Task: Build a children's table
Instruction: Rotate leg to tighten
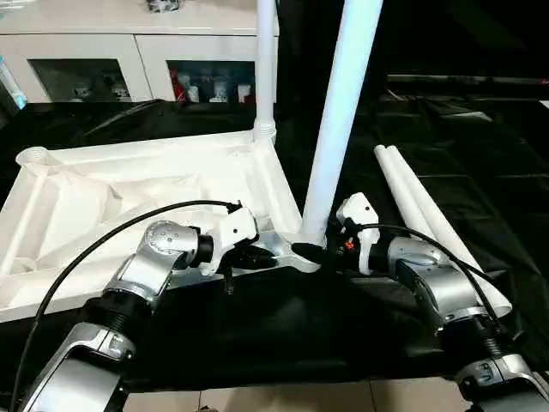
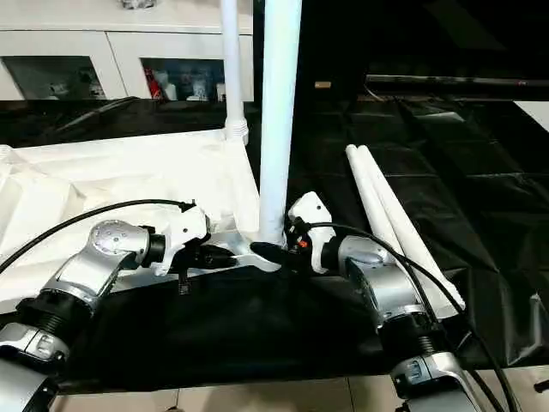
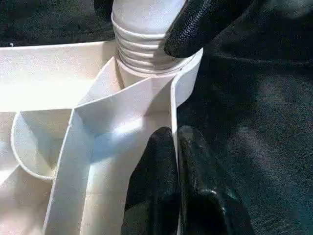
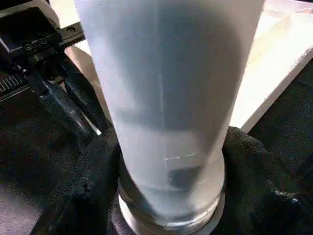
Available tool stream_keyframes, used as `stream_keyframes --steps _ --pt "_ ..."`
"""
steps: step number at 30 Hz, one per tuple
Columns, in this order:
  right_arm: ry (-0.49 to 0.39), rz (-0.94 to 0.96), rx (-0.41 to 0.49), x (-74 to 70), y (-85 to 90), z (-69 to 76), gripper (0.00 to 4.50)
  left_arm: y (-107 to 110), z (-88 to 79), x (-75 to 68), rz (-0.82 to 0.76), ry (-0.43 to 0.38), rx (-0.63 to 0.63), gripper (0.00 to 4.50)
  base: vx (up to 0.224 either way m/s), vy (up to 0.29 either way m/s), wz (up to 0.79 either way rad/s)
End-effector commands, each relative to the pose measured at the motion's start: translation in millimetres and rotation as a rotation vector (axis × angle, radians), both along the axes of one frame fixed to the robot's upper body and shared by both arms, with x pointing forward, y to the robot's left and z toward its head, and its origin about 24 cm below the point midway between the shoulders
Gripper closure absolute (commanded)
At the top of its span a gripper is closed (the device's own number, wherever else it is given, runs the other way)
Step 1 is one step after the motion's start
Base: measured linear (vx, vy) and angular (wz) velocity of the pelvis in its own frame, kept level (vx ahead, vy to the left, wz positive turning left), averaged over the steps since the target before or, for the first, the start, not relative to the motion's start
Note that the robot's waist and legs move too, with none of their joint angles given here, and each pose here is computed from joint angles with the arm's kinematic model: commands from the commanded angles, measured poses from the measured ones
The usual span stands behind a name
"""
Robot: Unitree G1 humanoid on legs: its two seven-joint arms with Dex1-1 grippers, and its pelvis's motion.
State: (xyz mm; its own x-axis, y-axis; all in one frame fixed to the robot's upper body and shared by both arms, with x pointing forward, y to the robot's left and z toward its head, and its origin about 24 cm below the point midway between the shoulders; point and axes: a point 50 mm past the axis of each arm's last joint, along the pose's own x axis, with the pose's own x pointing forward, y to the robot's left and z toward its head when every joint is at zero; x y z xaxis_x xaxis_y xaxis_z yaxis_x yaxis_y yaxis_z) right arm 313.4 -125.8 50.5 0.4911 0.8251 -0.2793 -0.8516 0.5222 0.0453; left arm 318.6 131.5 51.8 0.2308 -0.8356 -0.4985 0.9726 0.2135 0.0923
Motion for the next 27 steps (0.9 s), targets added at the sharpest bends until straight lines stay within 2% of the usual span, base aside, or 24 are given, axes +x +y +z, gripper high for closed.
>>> stream_keyframes --steps 1,3,4,5,6,10,14,18,19,20,24,25,27 --pt "-0.006 -0.066 0.002 1.6 -3.3 -2.9 1.82 -2.8 -1.7 -1.2 0.02 0.007 -0.044 4.5 0.0 0.0 0.0" --pt "-0.004 -0.18 -0.005 7.8 -4.2 -7.8 1.83 -4.0 -4.2 2.4 0.072 0.004 -0.029 4.5 0.0 0.0 0.0" --pt "0.01 -0.312 0.001 14.4 -1.8 -13.5 1.84 -9.0 -6.0 8.5 0.155 0.006 -0.031 4.5 0.0 0.0 0.0" --pt "0.01 -0.312 0.001 14.4 -1.8 -13.5 1.84 -9.0 -6.0 8.5 0.155 0.006 -0.031 4.5 0.0 0.0 0.0" --pt "0.048 -0.476 0.024 22.3 2.1 -19.3 1.84 -16.5 -8.2 16.2 0.247 -0.006 -0.016 4.5 0.0 0.0 0.0" --pt "0.084 -0.688 0.029 33.1 14.8 -24.3 1.85 -34.0 -11.5 28.5 0.396 -0.023 0.017 4.5 0.0 0.0 0.0" --pt "0.071 -0.719 0.016 37.9 35.0 -21.2 1.85 -53.7 -9.2 32.3 0.42 -0.041 0.018 4.5 0.0 0.0 0.0" --pt "0.044 -0.683 0.024 39.4 44.8 -17.1 1.85 -58.7 -6.9 32.2 0.395 -0.05 0.008 4.5 0.0 0.0 0.0" --pt "0.04 -0.674 0.055 40.3 44.3 -15.0 1.85 -56.8 -6.4 32.0 0.385 -0.053 0.0 4.5 0.0 0.0 0.0" --pt "0.039 -0.675 0.061 40.7 44.3 -14.6 1.29 -56.5 -6.3 32.0 0.384 -0.054 -0.002 4.5 0.0 0.0 0.0" --pt "-0.018 -0.656 0.034 42.2 33.8 -10.8 1.09 -48.2 -5.4 31.6 0.365 -0.063 -0.013 4.5 0.0 0.0 0.0" --pt "-0.033 -0.641 0.028 42.3 30.6 -9.7 0.81 -45.6 -5.3 31.4 0.361 -0.062 -0.016 4.5 0.0 0.0 0.0" --pt "-0.064 -0.614 0.014 42.1 20.1 -6.0 0.69 -36.4 -6.2 30.5 0.357 -0.058 -0.02 4.5 0.0 0.0 0.0"
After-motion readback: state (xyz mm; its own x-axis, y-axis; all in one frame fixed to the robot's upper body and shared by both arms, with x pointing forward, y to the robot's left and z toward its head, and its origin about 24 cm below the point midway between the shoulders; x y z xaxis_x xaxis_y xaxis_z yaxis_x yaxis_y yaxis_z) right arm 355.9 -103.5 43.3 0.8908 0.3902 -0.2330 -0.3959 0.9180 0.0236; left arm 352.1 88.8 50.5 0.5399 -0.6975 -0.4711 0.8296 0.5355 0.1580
